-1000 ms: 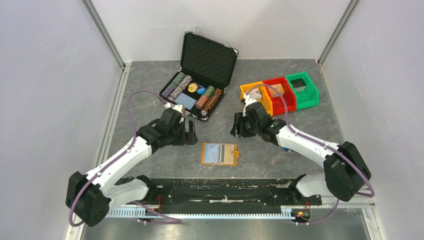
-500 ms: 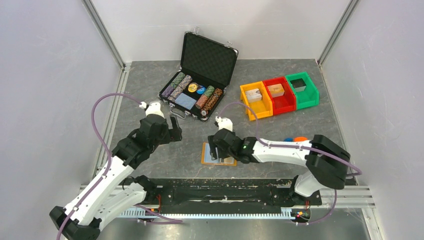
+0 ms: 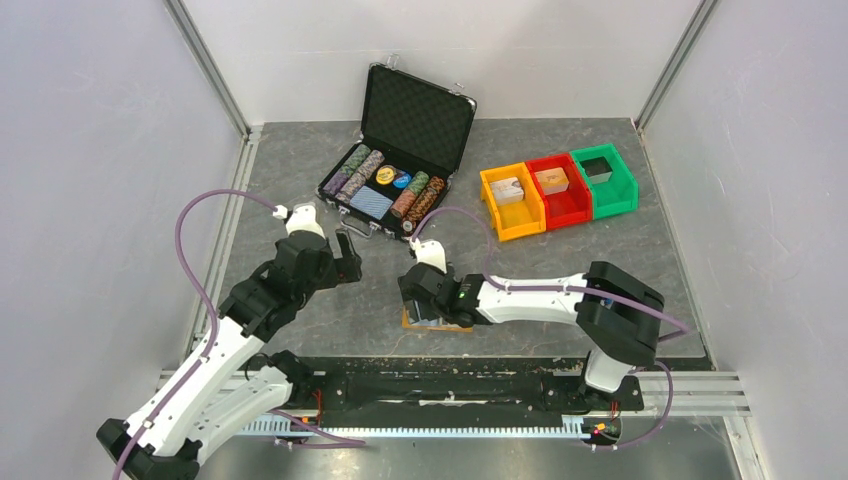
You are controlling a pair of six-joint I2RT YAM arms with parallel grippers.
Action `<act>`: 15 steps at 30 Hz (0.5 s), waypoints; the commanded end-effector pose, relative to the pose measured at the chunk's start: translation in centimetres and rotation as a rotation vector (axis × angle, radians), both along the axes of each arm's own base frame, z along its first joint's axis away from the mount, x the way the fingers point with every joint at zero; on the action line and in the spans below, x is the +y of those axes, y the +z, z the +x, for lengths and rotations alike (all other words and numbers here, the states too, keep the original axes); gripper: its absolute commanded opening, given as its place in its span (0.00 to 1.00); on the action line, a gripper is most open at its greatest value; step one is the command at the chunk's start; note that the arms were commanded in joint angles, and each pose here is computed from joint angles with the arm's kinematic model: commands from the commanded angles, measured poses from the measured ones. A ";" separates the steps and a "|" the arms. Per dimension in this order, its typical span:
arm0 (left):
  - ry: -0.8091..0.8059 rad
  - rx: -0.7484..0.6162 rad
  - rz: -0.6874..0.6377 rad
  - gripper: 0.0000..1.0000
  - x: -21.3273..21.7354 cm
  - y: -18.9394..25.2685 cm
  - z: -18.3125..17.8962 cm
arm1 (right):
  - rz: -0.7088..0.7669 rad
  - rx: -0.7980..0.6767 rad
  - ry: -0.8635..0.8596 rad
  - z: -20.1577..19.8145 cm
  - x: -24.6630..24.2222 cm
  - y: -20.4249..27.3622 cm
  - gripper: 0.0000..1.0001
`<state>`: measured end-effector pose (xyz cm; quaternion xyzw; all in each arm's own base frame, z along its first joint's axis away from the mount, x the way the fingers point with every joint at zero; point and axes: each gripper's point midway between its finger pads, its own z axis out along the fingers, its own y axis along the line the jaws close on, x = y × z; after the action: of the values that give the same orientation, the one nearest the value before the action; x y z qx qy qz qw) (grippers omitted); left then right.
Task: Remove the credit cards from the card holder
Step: Remove the credit card from the card holder.
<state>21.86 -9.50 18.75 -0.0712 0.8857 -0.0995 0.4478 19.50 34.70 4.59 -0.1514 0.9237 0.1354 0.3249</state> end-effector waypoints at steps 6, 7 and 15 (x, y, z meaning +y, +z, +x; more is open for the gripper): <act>0.000 0.023 -0.034 1.00 -0.7 -0.6 0.1 | -0.049 -0.014 -0.025 0.4 0.4 -1.0 0.74; -0.002 0.025 -0.035 1.00 -0.7 -0.6 0.0 | -0.058 -0.011 -0.021 0.4 0.3 -1.2 0.73; -0.098 0.028 -0.082 1.00 -2.5 -0.7 -0.2 | -0.047 -0.022 0.002 0.3 0.3 -1.8 0.59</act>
<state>21.60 -10.30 17.97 -0.0600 0.8940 -0.1118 0.4298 19.37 34.29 2.54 -0.1634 0.9296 0.1026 0.3141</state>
